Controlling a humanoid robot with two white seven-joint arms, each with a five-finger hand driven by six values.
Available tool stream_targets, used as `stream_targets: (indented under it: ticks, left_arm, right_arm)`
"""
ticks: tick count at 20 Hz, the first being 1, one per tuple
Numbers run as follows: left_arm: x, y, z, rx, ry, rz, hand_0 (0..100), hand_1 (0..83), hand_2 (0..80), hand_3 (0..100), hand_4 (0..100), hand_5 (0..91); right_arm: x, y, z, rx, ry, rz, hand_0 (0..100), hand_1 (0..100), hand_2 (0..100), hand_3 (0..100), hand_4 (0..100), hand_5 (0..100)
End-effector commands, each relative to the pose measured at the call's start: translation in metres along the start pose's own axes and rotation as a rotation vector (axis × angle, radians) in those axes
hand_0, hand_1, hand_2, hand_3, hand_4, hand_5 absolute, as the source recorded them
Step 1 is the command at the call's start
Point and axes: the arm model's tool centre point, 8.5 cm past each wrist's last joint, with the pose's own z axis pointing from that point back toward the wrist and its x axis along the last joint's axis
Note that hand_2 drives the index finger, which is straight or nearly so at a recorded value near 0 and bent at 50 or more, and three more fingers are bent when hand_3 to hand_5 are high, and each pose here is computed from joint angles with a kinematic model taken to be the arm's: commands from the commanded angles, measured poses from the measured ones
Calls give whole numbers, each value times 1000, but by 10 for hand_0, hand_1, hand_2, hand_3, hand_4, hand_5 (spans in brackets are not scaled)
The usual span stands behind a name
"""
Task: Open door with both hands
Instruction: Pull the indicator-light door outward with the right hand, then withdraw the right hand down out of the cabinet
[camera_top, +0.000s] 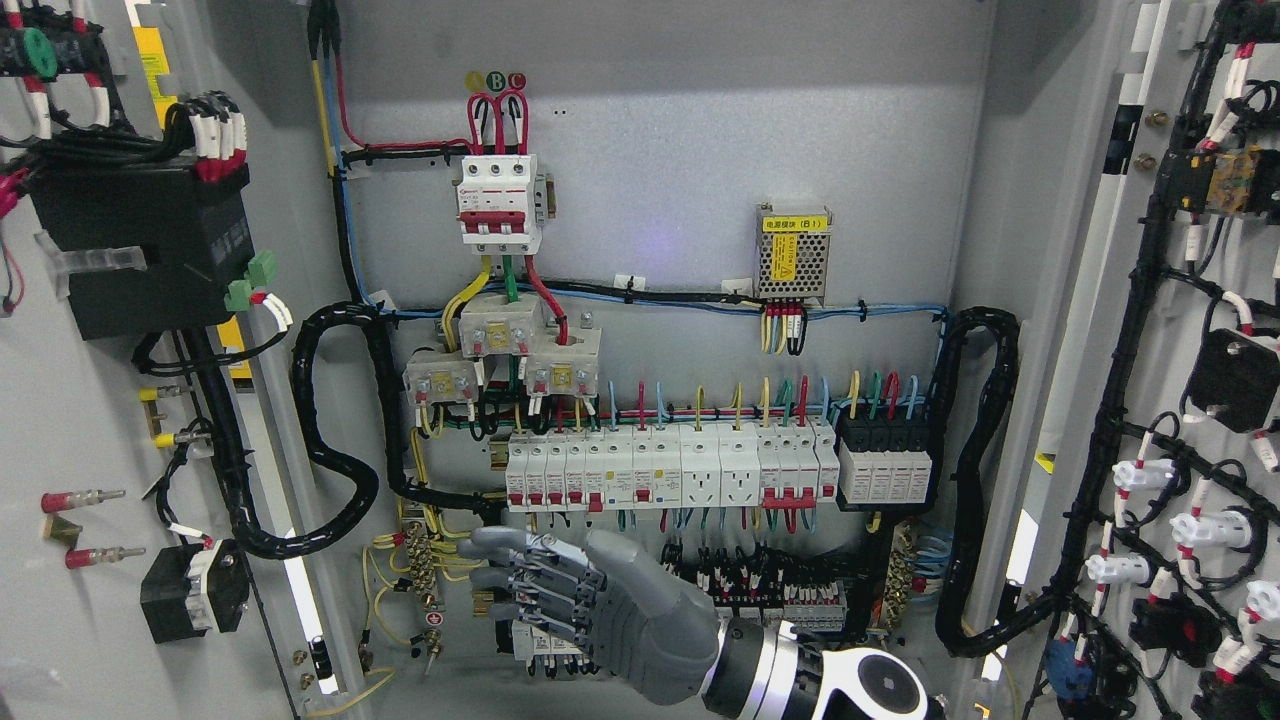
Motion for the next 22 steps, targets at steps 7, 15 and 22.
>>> stream_targets:
  ticks: [7, 15, 22]
  left_arm:
    - [0, 0, 0, 0, 0, 1, 0, 0, 0, 0, 0, 0]
    - [-1, 0, 0, 1, 2, 1, 0, 0, 0, 0, 0, 0]
    - [-1, 1, 0, 3, 4, 1, 0, 0, 0, 0, 0, 0]
  right_arm:
    - [-22, 87, -59, 206, 11, -31, 214, 0, 0, 0, 0, 0]
    - [-25, 104, -84, 222, 39, -67, 214, 0, 0, 0, 0, 0]
    - [-33, 112, -90, 211, 76, -22, 215, 0, 0, 0, 0, 0]
